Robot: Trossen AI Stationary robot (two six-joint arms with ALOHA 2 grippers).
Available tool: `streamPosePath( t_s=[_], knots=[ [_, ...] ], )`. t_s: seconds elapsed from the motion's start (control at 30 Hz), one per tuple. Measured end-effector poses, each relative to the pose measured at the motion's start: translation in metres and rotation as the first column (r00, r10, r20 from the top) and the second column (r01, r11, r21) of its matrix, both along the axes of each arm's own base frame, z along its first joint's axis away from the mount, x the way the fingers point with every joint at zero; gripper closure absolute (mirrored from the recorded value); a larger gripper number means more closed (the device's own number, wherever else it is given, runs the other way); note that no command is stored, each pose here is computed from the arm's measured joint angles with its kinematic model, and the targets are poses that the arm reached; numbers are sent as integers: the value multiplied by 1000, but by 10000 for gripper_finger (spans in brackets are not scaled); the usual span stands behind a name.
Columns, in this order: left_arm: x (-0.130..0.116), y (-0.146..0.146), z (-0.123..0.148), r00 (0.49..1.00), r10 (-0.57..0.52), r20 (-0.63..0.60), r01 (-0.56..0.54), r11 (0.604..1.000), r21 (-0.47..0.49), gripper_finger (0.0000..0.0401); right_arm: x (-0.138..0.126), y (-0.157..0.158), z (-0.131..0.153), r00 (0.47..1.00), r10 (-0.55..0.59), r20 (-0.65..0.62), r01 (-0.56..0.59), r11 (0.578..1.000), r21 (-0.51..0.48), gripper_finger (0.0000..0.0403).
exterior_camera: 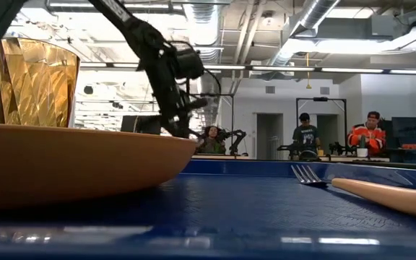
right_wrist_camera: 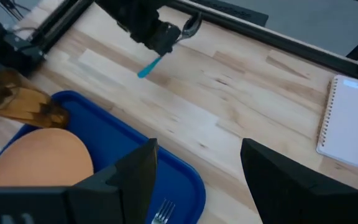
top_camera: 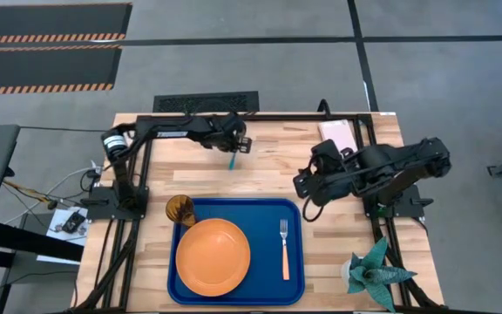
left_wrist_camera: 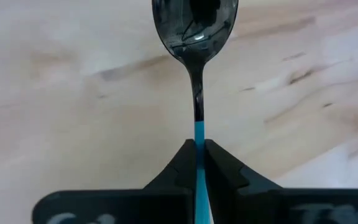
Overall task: Pick and place plate/cup/fork/spoon on tray
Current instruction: Put the blue spoon on the blue tray to the left of the orange fork
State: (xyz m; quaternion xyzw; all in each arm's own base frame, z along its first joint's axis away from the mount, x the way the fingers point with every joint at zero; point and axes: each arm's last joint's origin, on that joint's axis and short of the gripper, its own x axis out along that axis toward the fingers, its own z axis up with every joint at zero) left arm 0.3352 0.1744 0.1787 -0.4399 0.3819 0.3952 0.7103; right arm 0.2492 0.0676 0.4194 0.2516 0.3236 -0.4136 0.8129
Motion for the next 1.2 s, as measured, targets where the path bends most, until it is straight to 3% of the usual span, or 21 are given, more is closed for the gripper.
streamPosePath(
  t_s=[0.3, 0.43, 0.73, 0.9, 1.07, 1.2],
  knots=[
    [-6, -54, 62, 990, -94, 104, 90, 995, 42, 401, -24, -7, 17, 997, 9, 72, -11, 1000, 24, 149],
    [-17, -82, 98, 977, -114, 182, 94, 989, 114, 401, -38, -8, 26, 994, 39, 98, -42, 999, 23, 149],
    [-52, -156, 164, 918, -167, 361, 61, 956, 286, 401, -61, -22, 40, 983, -7, 185, 10, 1000, -12, 149],
    [-61, -202, 173, 891, -140, 431, 1, 951, 308, 401, -62, -30, 42, 985, -15, 172, 20, 999, -27, 149],
    [-59, -240, 164, 877, -95, 471, -61, 951, 304, 401, -61, -34, 40, 993, 65, 97, -62, 998, -31, 149],
    [-48, -261, 150, 856, -17, 516, -118, 966, 228, 401, -61, -33, 40, 988, 148, 40, -146, 988, -59, 149]
  ],
)
